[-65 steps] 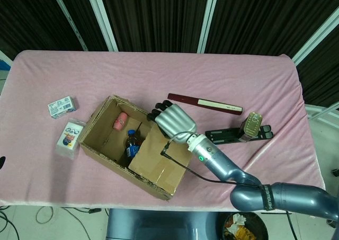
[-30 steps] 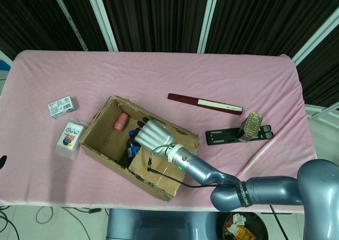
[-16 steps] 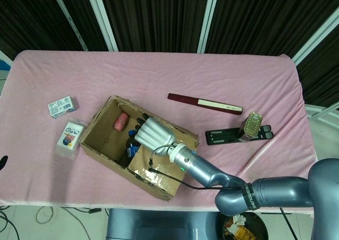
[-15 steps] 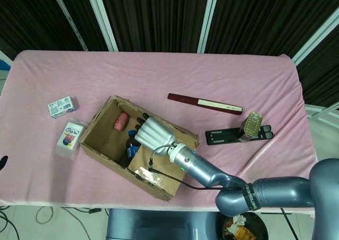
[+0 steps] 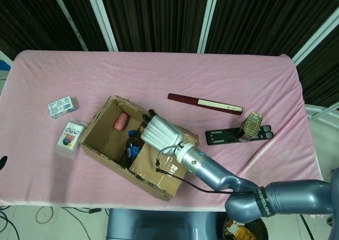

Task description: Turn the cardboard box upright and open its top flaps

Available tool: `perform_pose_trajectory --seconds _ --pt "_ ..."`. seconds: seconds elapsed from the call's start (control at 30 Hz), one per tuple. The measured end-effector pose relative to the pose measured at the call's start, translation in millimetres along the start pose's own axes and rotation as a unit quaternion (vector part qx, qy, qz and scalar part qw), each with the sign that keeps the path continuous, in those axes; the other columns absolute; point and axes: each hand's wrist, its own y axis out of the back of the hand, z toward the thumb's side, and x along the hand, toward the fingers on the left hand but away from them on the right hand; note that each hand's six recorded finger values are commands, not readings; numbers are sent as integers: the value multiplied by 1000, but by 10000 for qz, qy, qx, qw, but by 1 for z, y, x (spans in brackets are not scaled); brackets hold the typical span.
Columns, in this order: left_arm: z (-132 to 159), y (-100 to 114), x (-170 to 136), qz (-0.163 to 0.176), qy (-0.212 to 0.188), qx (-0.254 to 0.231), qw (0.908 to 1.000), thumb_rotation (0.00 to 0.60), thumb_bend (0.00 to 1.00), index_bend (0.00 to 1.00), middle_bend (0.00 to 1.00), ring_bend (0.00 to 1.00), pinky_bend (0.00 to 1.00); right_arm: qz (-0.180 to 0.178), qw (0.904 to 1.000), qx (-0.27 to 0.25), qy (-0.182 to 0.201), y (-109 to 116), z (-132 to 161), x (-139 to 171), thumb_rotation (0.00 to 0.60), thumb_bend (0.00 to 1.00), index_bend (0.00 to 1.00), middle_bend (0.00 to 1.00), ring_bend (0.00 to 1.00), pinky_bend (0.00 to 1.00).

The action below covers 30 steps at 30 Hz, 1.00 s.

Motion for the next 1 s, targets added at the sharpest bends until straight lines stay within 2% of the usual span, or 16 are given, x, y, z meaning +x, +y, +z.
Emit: perform_pose_trajectory --seconds 0.17,0.23,0.5,0.73,1.0 --pt "0 1 0 13 -24 23 10000 600 261 66 87 27 45 47 9999 141 47 6 4 8 600 608 582 369 209 249" --pt "1 2 0 38 -39 16 10000 600 261 66 86 23 45 73 9998 173 50 9 5 11 600 584 577 367 207 249" --pt "6 7 1 243 -148 -56 9996 600 261 66 74 9 44 312 9994 172 -38 10 3 16 600 564 559 357 199 248" --pt "9 9 1 319 -196 -83 9993 600 261 66 68 9 44 448 9987 183 -171 13 -2 22 600 489 535 353 194 248" --pt "12 13 1 493 -310 -204 9981 600 261 66 64 9 44 622 9977 152 -224 15 -4 27 600 481 515 352 195 248"
